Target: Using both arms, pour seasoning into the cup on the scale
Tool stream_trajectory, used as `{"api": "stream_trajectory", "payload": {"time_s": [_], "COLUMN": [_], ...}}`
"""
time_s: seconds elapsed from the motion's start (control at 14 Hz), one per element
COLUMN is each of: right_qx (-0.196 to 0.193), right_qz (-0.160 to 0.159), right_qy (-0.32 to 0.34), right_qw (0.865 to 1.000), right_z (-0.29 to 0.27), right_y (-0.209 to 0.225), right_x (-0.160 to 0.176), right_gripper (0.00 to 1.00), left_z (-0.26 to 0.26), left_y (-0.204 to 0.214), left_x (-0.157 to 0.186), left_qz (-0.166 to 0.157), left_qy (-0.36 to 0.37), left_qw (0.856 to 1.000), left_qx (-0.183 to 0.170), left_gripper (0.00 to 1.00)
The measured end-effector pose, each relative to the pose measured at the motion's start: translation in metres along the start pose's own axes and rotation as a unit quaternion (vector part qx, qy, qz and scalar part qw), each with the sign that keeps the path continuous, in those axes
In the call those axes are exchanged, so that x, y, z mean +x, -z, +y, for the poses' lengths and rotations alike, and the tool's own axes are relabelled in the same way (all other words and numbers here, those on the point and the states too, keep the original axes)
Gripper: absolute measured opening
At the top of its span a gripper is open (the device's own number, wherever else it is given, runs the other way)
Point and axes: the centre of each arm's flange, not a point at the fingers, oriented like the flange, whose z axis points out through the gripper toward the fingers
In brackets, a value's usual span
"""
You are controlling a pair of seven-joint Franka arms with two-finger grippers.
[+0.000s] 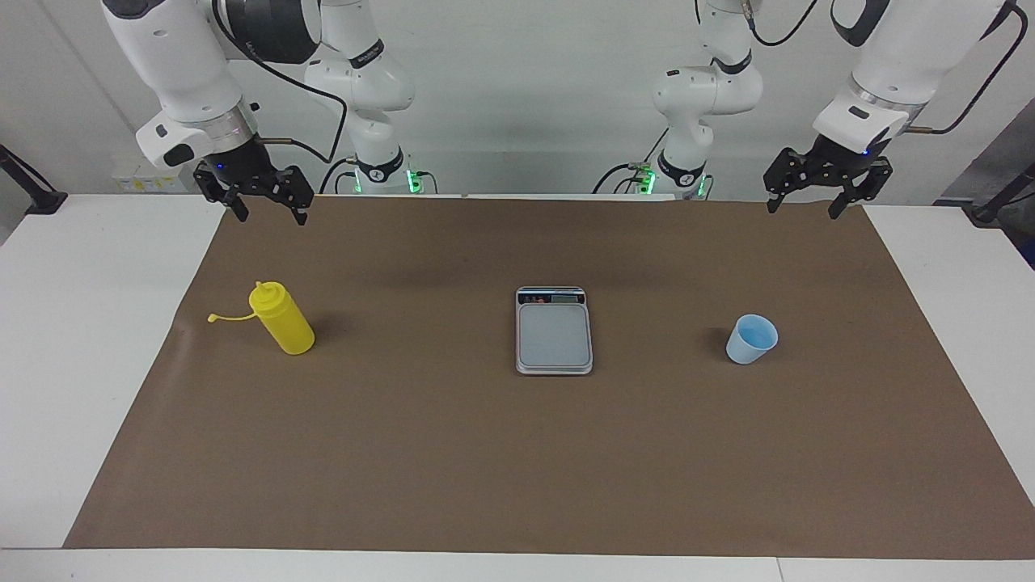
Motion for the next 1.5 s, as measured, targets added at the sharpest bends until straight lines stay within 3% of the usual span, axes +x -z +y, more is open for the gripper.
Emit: {"api": "stream_trajectory", "payload": {"time_s": [0.36, 0.79, 1.15, 1.5], "right_qx": [0.000, 0.000, 0.000, 0.000], "right_qz": [0.000, 0.000, 0.000, 0.000], "right_qy": [0.000, 0.000, 0.000, 0.000], "right_qw": [1.000, 1.000, 1.000, 1.000], "right_z": [0.000, 0.000, 0.000, 0.000], "right_y": [0.000, 0.000, 0.000, 0.000], "right_x": [0.000, 0.000, 0.000, 0.000], "right_gripper": [1.00, 1.00, 1.00, 1.00], "left_z": [-0.004, -0.039, -0.074, -0.073], "left_y": [-0.004, -0.051, -0.150, -0.231], "left_x": [0.000, 0.004, 0.020, 0.016], "left_qz": [0.004, 0.036, 0.035, 0.044], "left_qy": [0.004, 0.036, 0.092, 0.151], "left_qw": [1.000, 0.999, 0.995, 0.988], "left_qx": [0.001, 0.005, 0.003, 0.001], "left_gripper": [1.00, 1.00, 1.00, 1.00]}}
